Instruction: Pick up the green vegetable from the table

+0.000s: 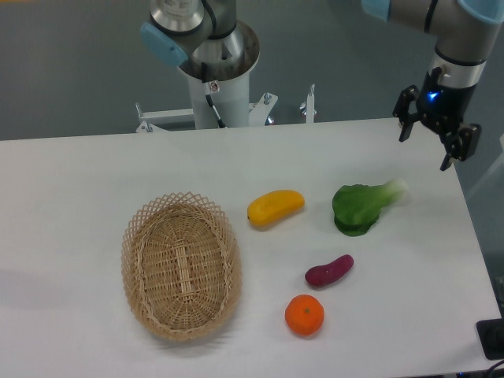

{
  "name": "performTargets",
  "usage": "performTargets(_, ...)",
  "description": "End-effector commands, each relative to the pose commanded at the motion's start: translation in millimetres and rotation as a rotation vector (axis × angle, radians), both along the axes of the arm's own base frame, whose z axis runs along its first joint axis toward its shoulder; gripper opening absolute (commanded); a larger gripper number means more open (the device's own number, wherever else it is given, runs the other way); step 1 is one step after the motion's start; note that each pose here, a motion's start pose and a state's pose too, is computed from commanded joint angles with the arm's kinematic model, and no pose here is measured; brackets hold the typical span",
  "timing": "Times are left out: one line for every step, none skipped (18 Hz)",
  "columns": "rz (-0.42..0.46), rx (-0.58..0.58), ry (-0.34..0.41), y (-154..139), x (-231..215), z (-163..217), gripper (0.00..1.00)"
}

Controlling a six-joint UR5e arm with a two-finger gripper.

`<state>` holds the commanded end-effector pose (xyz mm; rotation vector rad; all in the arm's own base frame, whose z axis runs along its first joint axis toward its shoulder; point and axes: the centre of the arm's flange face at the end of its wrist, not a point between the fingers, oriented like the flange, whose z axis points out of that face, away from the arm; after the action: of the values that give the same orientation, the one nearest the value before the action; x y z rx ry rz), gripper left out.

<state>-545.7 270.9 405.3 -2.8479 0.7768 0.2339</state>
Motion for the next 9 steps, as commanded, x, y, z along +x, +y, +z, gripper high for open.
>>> performTargets(0.0,0.0,0.001,0.0,0.1,-1.0,1.0)
performTargets(-0.003,0.0,0.002,-0.1,0.6,-2.7,1.0)
performTargets(-0.004,0.0,0.009,-0.1,-0.4,-0.4,1.0)
performTargets(-0.004,0.0,0.009,0.0,-0.5,0.2,1.0)
performTargets(-0.004,-0.002,0.011,-0.2,-0.7,0.4,1.0)
performTargets(-0.01,-0.002,0.014,-1.0,-1.2,0.6,1.0)
performTargets(-0.01,-0.003,0.013,-2.7,-1.9,0.4,1.0)
performTargets(-0.008,-0.003,0.015,-4.4,-2.4,1.3,1.0)
performTargets(-0.008,-0.003,0.014,-6.3,-2.4,1.3,1.0)
